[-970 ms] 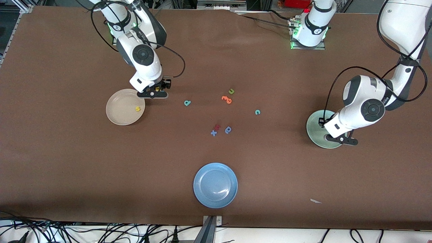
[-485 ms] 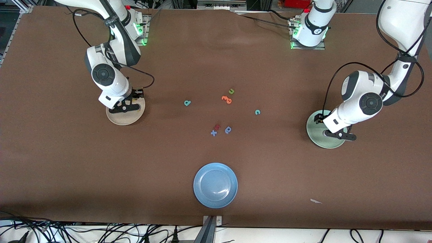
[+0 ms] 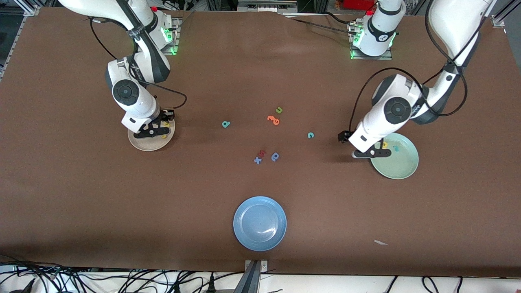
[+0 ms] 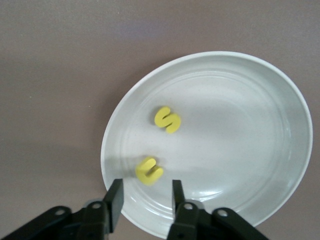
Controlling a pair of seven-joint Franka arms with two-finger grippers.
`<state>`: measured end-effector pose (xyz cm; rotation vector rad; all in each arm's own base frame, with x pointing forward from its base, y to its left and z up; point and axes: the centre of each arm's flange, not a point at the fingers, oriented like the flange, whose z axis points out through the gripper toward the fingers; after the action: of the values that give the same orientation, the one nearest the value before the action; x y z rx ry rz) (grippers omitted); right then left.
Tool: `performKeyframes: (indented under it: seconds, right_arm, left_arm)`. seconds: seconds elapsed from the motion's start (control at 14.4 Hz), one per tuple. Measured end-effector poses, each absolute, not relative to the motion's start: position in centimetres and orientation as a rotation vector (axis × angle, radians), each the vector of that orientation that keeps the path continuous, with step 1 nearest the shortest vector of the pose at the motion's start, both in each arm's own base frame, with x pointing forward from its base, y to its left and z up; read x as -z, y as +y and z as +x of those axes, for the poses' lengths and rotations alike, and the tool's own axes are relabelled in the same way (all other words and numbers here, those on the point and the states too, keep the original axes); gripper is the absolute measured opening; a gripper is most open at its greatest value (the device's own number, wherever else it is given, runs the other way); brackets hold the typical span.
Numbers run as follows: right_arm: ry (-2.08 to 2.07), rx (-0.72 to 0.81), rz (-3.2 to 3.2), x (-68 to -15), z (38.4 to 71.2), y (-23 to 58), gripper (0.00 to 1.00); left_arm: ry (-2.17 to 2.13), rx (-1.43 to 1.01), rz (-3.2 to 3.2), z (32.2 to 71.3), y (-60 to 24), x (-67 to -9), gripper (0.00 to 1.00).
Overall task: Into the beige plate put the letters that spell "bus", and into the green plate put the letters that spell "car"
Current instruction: 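Grasp the cyan c with the left gripper while the right gripper grasps cyan b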
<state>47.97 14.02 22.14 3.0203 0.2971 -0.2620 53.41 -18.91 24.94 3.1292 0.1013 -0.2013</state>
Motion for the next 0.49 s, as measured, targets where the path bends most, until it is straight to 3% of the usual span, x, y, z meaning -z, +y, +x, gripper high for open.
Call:
performKeyframes:
  seconds: [0.35,0.49]
  right_arm:
    - [0.086,0.222,3.039,-22.4,46.9,18.0,0.99]
    - [-0.025,0.167,3.071,-22.5,45.3,23.0,1.00]
  left_arm:
    - [0.114,0.163,3.104,49.0,-28.8,-23.4,1.00]
    - [0.092,0.123,3.128,47.9,-30.6,-21.9,1.00]
